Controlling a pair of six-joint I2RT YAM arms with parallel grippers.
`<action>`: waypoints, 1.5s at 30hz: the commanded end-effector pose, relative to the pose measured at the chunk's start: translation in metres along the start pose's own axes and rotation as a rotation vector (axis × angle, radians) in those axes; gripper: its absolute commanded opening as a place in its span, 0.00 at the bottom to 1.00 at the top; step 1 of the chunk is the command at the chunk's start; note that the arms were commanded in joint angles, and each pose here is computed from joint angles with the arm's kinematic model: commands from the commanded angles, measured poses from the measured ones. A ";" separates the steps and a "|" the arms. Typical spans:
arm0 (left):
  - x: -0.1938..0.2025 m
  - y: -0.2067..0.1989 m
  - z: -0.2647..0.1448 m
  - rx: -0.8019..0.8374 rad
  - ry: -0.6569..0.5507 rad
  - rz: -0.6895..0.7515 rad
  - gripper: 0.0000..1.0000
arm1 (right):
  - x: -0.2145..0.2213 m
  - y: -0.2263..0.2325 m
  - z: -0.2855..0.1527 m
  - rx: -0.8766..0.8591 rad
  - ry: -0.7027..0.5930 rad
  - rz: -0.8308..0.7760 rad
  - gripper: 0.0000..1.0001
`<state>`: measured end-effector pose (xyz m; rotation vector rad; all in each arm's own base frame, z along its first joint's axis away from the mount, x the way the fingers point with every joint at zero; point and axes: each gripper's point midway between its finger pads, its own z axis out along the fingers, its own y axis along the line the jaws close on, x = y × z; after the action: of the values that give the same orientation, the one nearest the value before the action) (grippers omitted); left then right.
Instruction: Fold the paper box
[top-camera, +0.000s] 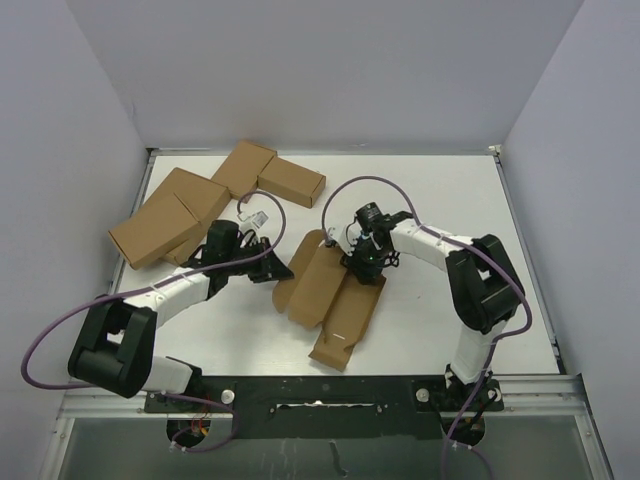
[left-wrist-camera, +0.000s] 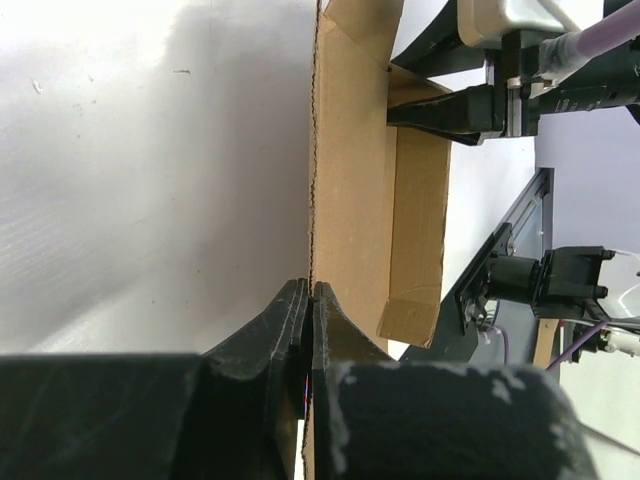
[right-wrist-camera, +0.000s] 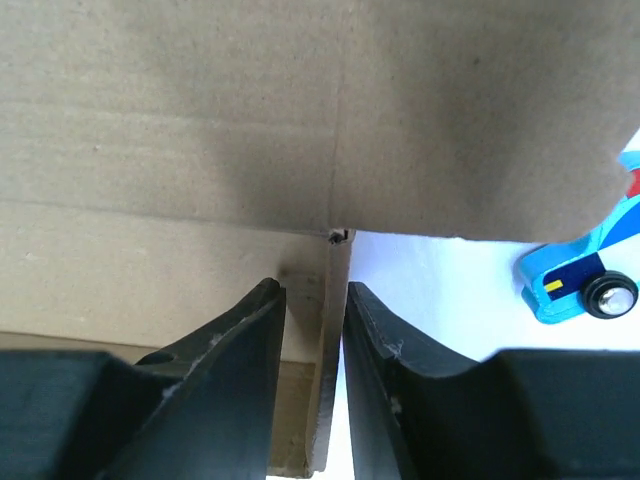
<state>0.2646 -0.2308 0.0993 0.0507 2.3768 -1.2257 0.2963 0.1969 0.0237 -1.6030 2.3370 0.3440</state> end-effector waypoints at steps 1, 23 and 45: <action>-0.021 -0.013 0.002 0.026 -0.023 0.084 0.00 | -0.021 0.005 -0.029 -0.049 -0.138 0.016 0.32; -0.093 -0.029 0.025 0.000 0.234 0.534 0.00 | -0.025 -0.024 -0.111 -0.086 -0.525 0.179 0.55; -0.118 -0.053 -0.072 -0.280 -0.404 0.327 0.44 | -0.028 -0.060 -0.065 0.087 -0.369 0.269 0.58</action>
<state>0.3401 -0.1891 0.1821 0.3200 2.2526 -0.5844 0.3235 0.1733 0.0936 -1.0882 2.2387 0.7360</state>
